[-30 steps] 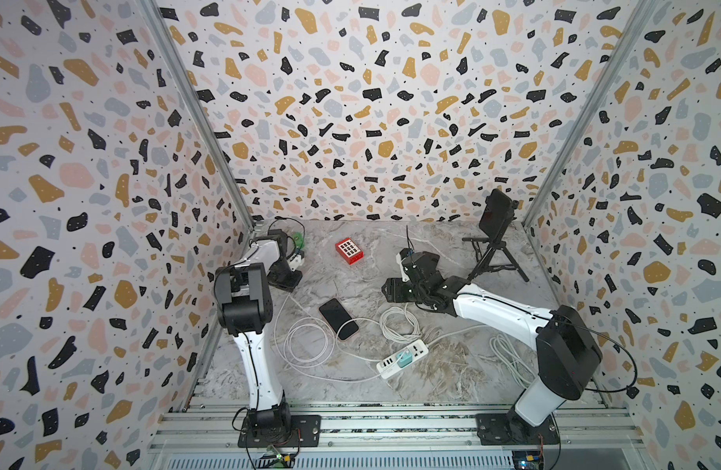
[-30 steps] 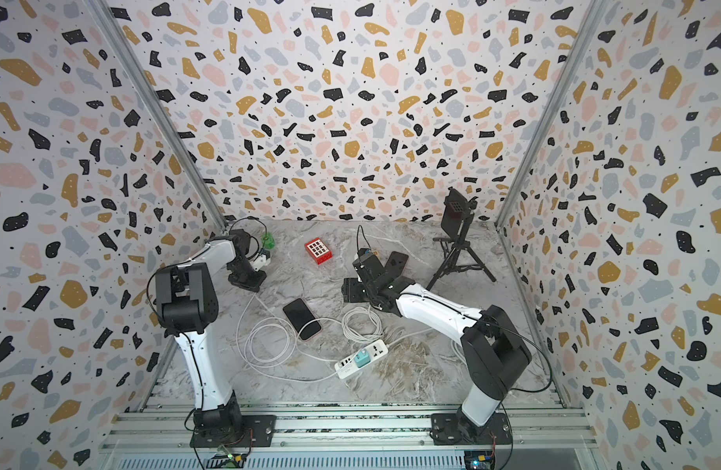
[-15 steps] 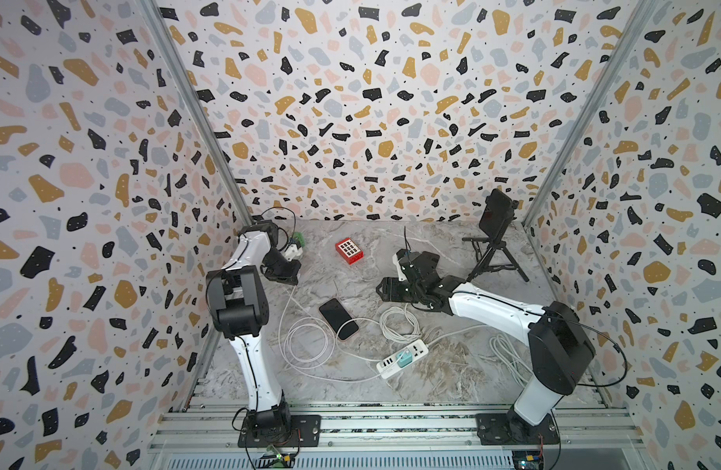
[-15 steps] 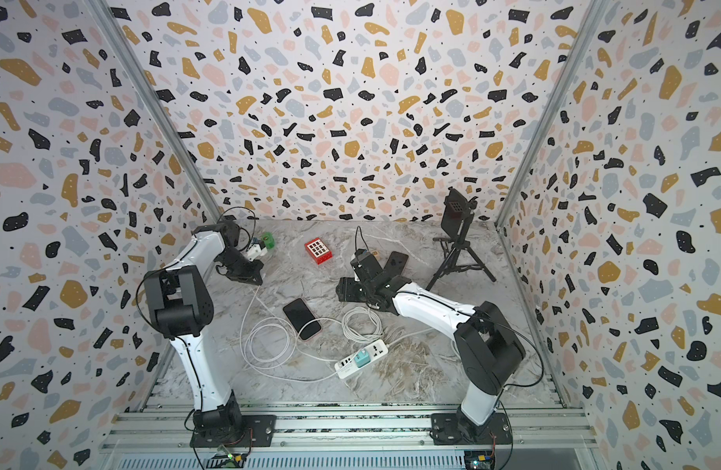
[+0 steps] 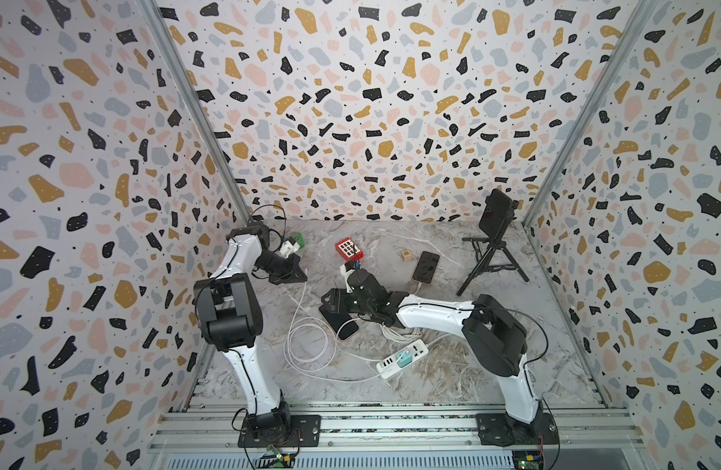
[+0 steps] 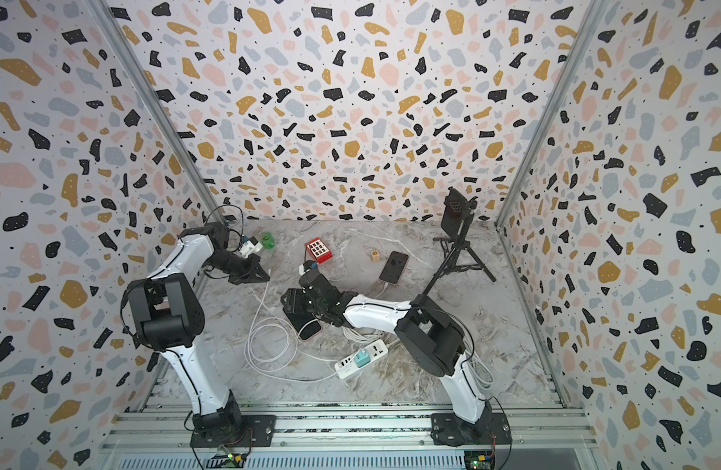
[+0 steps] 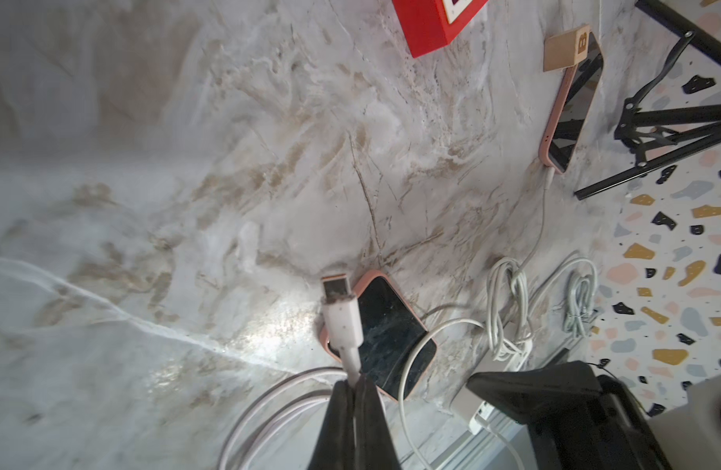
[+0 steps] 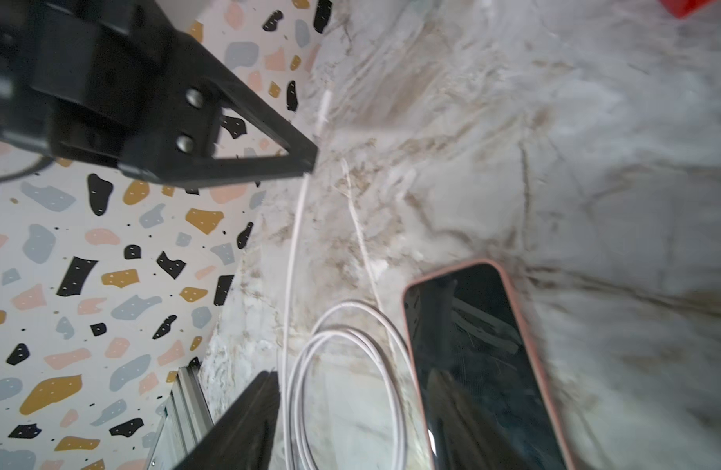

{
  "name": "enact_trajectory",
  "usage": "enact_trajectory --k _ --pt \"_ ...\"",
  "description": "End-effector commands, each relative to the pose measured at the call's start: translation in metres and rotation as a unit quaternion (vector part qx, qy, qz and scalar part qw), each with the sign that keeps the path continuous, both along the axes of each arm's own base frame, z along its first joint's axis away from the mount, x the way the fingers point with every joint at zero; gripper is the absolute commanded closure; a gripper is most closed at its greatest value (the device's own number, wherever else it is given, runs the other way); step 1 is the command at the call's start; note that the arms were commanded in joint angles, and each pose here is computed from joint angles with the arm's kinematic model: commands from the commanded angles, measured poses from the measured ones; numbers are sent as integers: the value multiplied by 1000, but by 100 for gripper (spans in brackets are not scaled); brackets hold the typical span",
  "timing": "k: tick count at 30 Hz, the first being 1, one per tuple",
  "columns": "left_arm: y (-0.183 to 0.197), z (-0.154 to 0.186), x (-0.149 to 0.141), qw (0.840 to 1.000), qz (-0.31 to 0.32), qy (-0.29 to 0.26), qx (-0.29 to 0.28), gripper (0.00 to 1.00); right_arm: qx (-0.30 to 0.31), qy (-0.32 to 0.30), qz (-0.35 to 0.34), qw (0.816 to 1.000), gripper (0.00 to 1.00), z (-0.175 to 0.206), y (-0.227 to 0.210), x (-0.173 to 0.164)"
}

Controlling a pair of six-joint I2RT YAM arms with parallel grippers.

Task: Plug the charging cable into the phone
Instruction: Pick up the charging cable from the center of the board.

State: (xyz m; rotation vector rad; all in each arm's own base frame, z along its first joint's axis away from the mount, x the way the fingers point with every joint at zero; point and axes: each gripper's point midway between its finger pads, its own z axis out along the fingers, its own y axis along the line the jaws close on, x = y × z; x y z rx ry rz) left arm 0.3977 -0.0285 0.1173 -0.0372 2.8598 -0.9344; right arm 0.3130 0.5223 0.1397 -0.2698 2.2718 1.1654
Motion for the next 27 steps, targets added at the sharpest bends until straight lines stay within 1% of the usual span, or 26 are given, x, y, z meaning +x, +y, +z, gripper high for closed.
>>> enact_trajectory --k 1,6,11,17,25,27 --pt "-7 10 -2 999 21 3 -39 100 49 -31 -26 998 38 36 12 26" --pt "-5 12 -5 998 41 8 -52 100 34 -19 -11 999 41 14 34 24" --pt "-6 12 -10 997 49 11 -64 100 29 -20 -5 999 41 6 47 25" --pt "-5 6 -13 996 52 20 -65 100 38 -16 10 999 43 3 62 23" --pt "-5 6 -15 996 54 19 -67 100 44 -3 15 999 44 -1 68 18" --pt "-6 6 -17 996 53 22 -72 100 47 -1 14 999 47 -1 69 18"
